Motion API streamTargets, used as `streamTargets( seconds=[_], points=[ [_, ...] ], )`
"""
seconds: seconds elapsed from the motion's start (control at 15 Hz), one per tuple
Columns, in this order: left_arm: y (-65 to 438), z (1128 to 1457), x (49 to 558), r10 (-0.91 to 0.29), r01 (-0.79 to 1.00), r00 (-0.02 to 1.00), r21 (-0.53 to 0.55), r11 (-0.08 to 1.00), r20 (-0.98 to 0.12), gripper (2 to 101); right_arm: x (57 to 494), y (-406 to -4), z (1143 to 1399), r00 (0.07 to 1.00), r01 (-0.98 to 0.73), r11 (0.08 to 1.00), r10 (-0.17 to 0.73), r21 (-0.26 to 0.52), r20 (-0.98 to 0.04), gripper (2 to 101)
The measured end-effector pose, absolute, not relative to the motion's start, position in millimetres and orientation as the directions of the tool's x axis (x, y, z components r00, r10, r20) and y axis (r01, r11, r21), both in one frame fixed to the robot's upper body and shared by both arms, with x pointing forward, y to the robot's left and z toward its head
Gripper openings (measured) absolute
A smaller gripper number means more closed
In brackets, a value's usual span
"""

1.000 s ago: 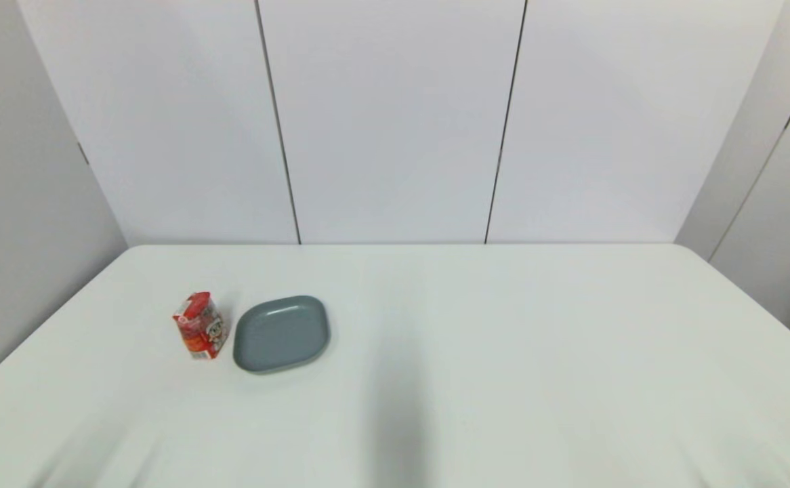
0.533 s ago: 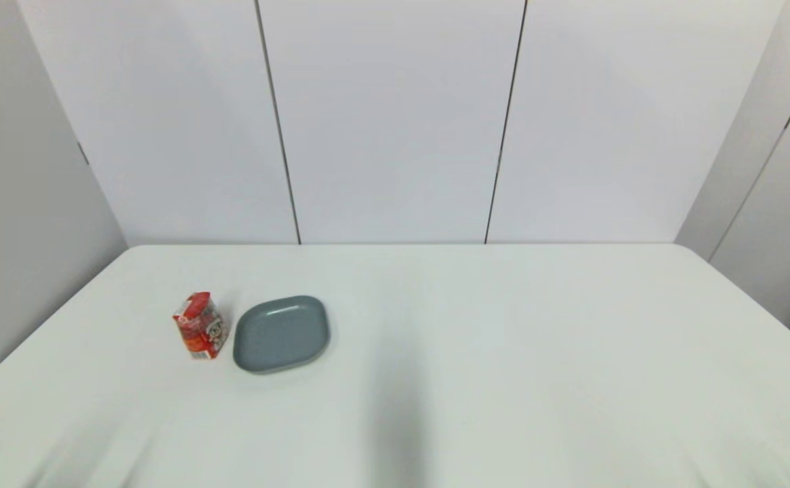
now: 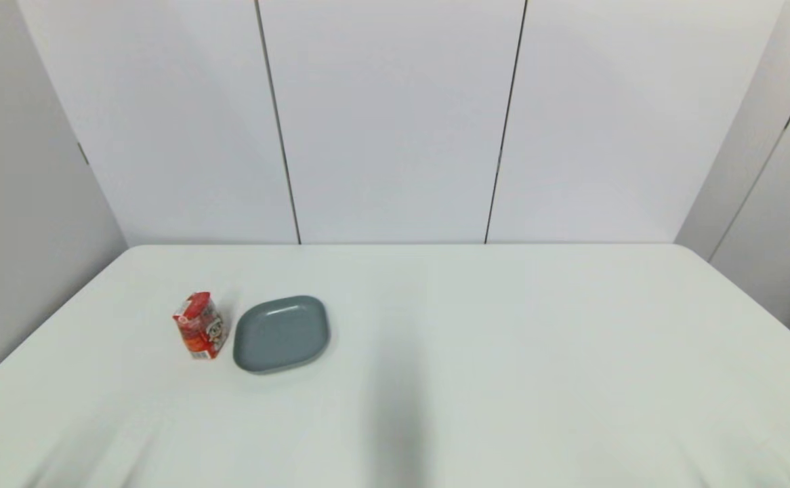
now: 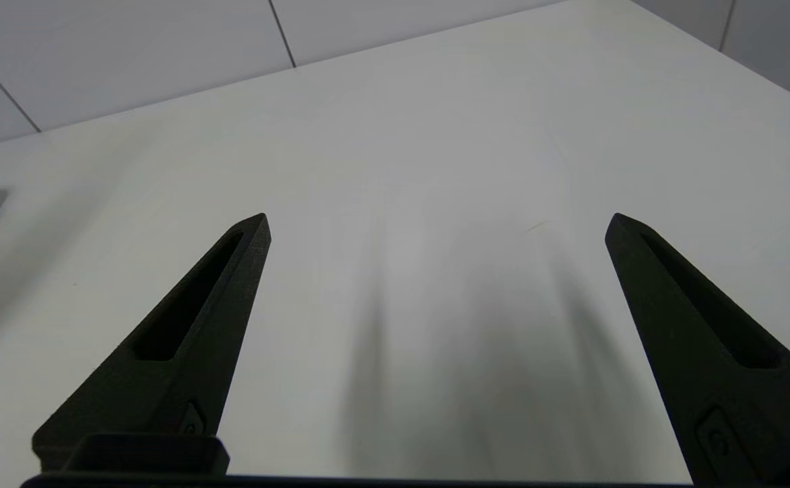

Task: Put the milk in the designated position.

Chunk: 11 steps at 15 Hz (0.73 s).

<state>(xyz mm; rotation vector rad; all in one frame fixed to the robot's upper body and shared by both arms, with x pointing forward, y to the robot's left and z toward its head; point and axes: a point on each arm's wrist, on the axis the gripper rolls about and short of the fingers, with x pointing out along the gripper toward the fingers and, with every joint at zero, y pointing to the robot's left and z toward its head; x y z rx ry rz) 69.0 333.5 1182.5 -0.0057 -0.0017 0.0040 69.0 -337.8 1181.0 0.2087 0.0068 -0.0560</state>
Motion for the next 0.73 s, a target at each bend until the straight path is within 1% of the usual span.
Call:
streamTargets(
  seconds=[0.73],
  points=[
    [333.5, 1182.5, 69.0, 0.004, -0.004, 1.000, -0.005, 1.000, 0.002, 97.8, 69.0, -337.8, 1180.9, 0.998, 0.057, 0.978, -0.055, 0.200, -0.014, 98.0]
  ],
)
